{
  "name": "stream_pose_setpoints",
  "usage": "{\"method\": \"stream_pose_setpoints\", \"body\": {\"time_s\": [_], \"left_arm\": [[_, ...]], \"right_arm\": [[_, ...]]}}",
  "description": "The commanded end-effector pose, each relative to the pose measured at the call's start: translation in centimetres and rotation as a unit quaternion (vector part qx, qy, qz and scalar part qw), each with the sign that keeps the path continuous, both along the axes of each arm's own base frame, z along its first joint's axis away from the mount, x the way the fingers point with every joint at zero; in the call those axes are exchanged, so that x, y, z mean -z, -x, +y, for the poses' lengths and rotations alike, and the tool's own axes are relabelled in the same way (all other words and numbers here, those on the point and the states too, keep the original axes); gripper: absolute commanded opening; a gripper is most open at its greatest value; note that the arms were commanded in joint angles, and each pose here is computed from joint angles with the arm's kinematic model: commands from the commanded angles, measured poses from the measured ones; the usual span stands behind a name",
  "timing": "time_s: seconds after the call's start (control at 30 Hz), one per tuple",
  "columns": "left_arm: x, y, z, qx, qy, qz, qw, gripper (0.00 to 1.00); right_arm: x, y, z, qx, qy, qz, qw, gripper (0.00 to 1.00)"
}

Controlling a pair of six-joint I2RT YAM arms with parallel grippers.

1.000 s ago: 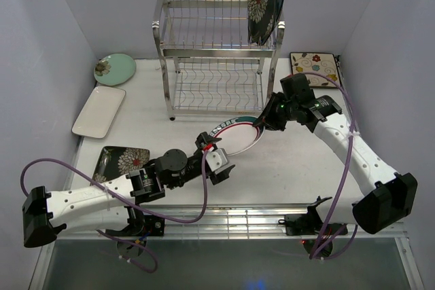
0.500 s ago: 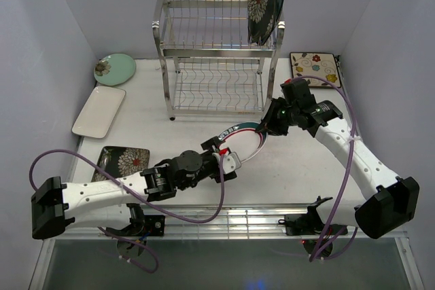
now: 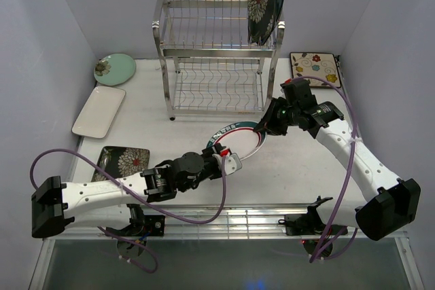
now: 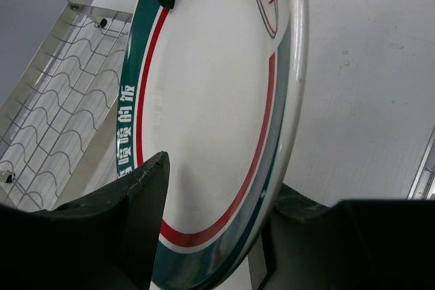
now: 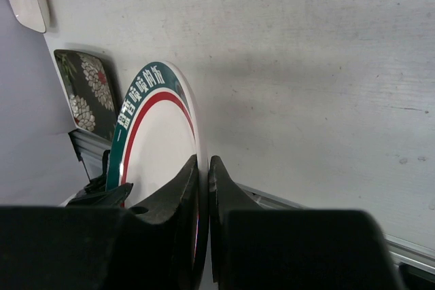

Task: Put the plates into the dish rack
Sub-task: Pick up the plate at the center of the board.

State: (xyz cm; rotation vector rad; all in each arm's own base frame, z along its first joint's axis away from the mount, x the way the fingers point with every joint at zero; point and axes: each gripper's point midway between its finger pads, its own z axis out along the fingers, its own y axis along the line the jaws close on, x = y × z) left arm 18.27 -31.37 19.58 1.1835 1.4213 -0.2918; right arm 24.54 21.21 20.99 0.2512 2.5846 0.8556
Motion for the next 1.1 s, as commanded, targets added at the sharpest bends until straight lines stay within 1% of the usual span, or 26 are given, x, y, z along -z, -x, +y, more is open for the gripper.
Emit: {"method": "stream_pose_setpoints", "body": {"time_s": [0.0, 0.23, 0.37, 0.57, 0.63, 0.8, 0.83, 0.9, 1.07], "left_arm": [[-4.0, 0.5, -0.1, 0.009, 0.070, -0.010, 0.997, 0.56], [-4.6, 1.3, -0.3, 0.036, 0.081, -0.008, 0.996, 0.55], [-4.6, 1.5, -0.5, 0.042, 0.081, -0.006, 0.996, 0.52], [-4.7, 1.8, -0.7, 0.053, 0.081, -0.006, 0.995, 0.42], [-5.0, 1.9, -0.6, 0.055, 0.086, -0.005, 0.995, 0.40], [-5.3, 2.2, -0.6, 0.061, 0.093, -0.004, 0.994, 0.41], [-5.4, 2.3, -0.5, 0.062, 0.095, -0.003, 0.994, 0.44], [-5.5, 2.3, -0.5, 0.063, 0.098, -0.003, 0.993, 0.47], [-5.7, 2.5, -0.4, 0.067, 0.102, -0.001, 0.993, 0.47]], "right_arm": [[-1.0, 0.0, 0.4, -0.016, -0.012, -0.022, 1.000, 0.08], [-0.4, -0.1, 0.7, -0.021, -0.012, -0.008, 1.000, 0.08], [0.0, -0.2, 0.9, -0.024, -0.013, 0.000, 1.000, 0.08], [1.0, -0.3, 1.3, -0.029, -0.013, 0.016, 0.999, 0.08], [1.2, -0.3, 1.3, -0.029, -0.011, 0.018, 0.999, 0.08], [1.4, -0.6, 1.0, -0.019, -0.003, 0.015, 1.000, 0.08], [1.5, -0.7, 1.0, -0.018, -0.001, 0.016, 1.000, 0.08], [1.6, -0.8, 1.1, -0.019, -0.001, 0.018, 1.000, 0.08], [2.2, -0.9, 1.0, -0.017, 0.005, 0.025, 1.000, 0.08]]}}
